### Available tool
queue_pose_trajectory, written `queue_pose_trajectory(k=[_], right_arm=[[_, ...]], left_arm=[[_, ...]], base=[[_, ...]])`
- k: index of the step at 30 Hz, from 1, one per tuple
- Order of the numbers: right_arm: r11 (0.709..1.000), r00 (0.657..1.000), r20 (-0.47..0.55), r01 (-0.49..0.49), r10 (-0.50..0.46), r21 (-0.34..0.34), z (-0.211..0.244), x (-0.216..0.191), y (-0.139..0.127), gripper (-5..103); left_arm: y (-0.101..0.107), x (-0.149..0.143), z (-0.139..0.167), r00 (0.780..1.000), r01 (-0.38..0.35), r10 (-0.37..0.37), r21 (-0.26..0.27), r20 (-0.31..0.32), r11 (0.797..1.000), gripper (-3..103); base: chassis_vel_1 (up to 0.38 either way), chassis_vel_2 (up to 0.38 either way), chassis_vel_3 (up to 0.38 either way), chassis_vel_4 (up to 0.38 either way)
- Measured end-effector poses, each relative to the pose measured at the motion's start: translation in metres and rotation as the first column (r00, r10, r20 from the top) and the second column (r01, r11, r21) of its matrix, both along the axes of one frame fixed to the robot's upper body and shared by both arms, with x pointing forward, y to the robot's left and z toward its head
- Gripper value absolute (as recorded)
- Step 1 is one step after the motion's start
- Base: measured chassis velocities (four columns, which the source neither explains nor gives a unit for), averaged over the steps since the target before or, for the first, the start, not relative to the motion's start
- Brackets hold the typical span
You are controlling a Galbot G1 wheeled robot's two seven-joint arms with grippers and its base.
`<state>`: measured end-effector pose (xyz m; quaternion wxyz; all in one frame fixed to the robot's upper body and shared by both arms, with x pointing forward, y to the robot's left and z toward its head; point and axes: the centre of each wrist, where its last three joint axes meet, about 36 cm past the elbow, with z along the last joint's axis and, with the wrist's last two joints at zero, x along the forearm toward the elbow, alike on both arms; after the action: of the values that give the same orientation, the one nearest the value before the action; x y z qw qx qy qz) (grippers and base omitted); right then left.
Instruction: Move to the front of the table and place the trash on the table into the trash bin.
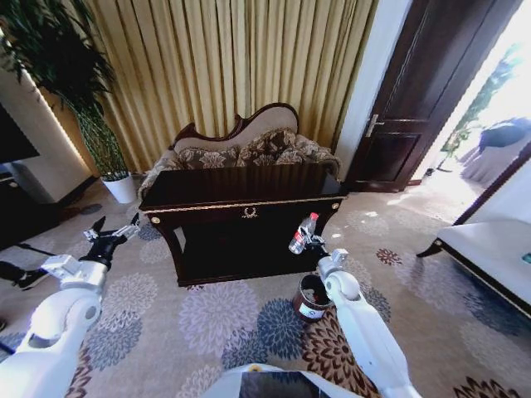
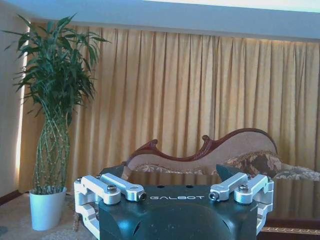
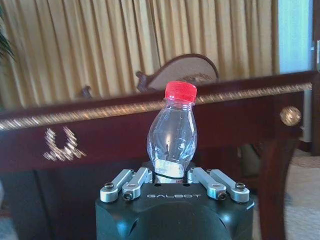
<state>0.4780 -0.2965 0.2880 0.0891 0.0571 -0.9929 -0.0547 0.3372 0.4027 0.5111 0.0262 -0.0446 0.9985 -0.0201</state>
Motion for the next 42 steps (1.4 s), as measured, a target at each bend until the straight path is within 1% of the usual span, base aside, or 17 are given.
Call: queue_pose_trajectory(k=[1, 3, 6, 8, 10, 12, 16, 21, 23, 26, 34, 35, 37, 39, 40, 41, 42], right_arm=[[0.999, 1.0, -0.027, 0.01, -0.011, -0.033, -0.019, 0.006, -0.003, 25], [0.999, 0.999, -0.036, 0.014, -0.016, -0.044, -0.025, 0.009, -0.004, 25], [0.995, 0.994, -0.102, 0.03, -0.04, -0.098, -0.062, 0.018, -0.006, 25], [0.994, 0.993, -0.109, 0.031, -0.042, -0.1, -0.065, 0.019, -0.006, 25], [0.991, 0.989, -0.14, 0.037, -0.055, -0.126, -0.073, 0.022, -0.003, 25], [0.99, 0.986, -0.154, 0.043, -0.064, -0.135, -0.073, 0.023, -0.001, 25], [0.976, 0.961, -0.213, 0.141, -0.174, -0.163, -0.064, 0.028, 0.003, 25], [0.967, 0.949, -0.226, 0.179, -0.218, -0.182, -0.063, 0.029, -0.002, 25], [0.951, 0.929, -0.251, 0.219, -0.272, -0.217, -0.064, 0.024, -0.015, 25], [0.936, 0.909, -0.276, 0.244, -0.312, -0.255, -0.069, 0.016, -0.03, 25], [0.926, 0.895, -0.289, 0.266, -0.34, -0.268, -0.075, 0.012, -0.033, 25], [0.926, 0.894, -0.291, 0.266, -0.342, -0.269, -0.075, 0.012, -0.032, 22], [0.926, 0.894, -0.291, 0.263, -0.34, -0.271, -0.075, 0.012, -0.031, 22], [0.926, 0.897, -0.289, 0.254, -0.333, -0.28, -0.075, 0.012, -0.029, 33], [0.926, 0.897, -0.289, 0.254, -0.333, -0.28, -0.075, 0.012, -0.029, 33], [0.927, 0.898, -0.289, 0.252, -0.331, -0.28, -0.076, 0.012, -0.028, 38], [0.927, 0.898, -0.289, 0.252, -0.331, -0.28, -0.076, 0.012, -0.028, 38]], left_arm=[[-0.001, 0.001, 0.0, 1.0, 0.004, -0.004, -0.002, 0.002, 1.0, 100], [-0.002, 0.001, -0.001, 1.0, 0.006, -0.006, -0.003, 0.002, 1.0, 100], [-0.006, 0.003, -0.002, 1.0, 0.011, -0.011, -0.011, 0.009, 1.0, 100], [-0.006, 0.003, -0.002, 1.0, 0.011, -0.011, -0.012, 0.009, 1.0, 100], [-0.007, 0.003, -0.003, 1.0, 0.011, -0.011, -0.018, 0.014, 1.0, 100], [-0.008, 0.003, -0.004, 1.0, 0.01, -0.01, -0.019, 0.015, 1.0, 100], [-0.007, 0.002, -0.004, 1.0, 0.003, -0.002, -0.025, 0.022, 1.0, 100], [-0.006, 0.001, -0.003, 1.0, -0.003, 0.003, -0.024, 0.025, 1.0, 100], [-0.003, 0.0, -0.003, 1.0, -0.006, 0.006, -0.02, 0.029, 1.0, 100], [0.0, 0.0, -0.005, 0.999, -0.006, 0.007, -0.018, 0.034, 1.0, 100], [-0.001, 0.001, -0.005, 0.999, 0.004, -0.004, -0.018, 0.037, 1.0, 100], [-0.002, 0.001, -0.004, 0.999, 0.012, -0.011, -0.015, 0.038, 1.0, 100], [-0.002, 0.001, -0.004, 0.999, 0.016, -0.016, -0.013, 0.038, 1.0, 100], [-0.002, 0.002, -0.004, 0.999, 0.034, -0.034, -0.005, 0.033, 0.999, 100], [-0.002, 0.002, -0.004, 0.999, 0.034, -0.034, -0.005, 0.033, 0.999, 100], [-0.002, 0.003, -0.004, 0.999, 0.038, -0.038, -0.002, 0.032, 0.999, 100], [-0.002, 0.003, -0.004, 0.999, 0.038, -0.038, -0.002, 0.032, 0.999, 100]], base=[[0.0, 0.0, 0.0, 0.0], [0.0, 0.0, 0.0, 0.0], [0.0, 0.0, 0.0, 0.0], [0.0, 0.0, 0.0, 0.0], [0.0, 0.0, 0.0, 0.0], [0.0, 0.0, 0.0, 0.0], [0.0, 0.0, 0.0, 0.0], [0.0, 0.0, 0.0, 0.0], [0.0, 0.0, 0.0, 0.0], [0.0, 0.0, 0.0, 0.0], [0.0, 0.0, 0.0, 0.0], [0.0, 0.0, 0.0, 0.0], [0.0, 0.0, 0.0, 0.0], [0.0, 0.0, 0.0, 0.0], [0.0, 0.0, 0.0, 0.0], [0.0, 0.0, 0.0, 0.0], [0.0, 0.0, 0.0, 0.0]])
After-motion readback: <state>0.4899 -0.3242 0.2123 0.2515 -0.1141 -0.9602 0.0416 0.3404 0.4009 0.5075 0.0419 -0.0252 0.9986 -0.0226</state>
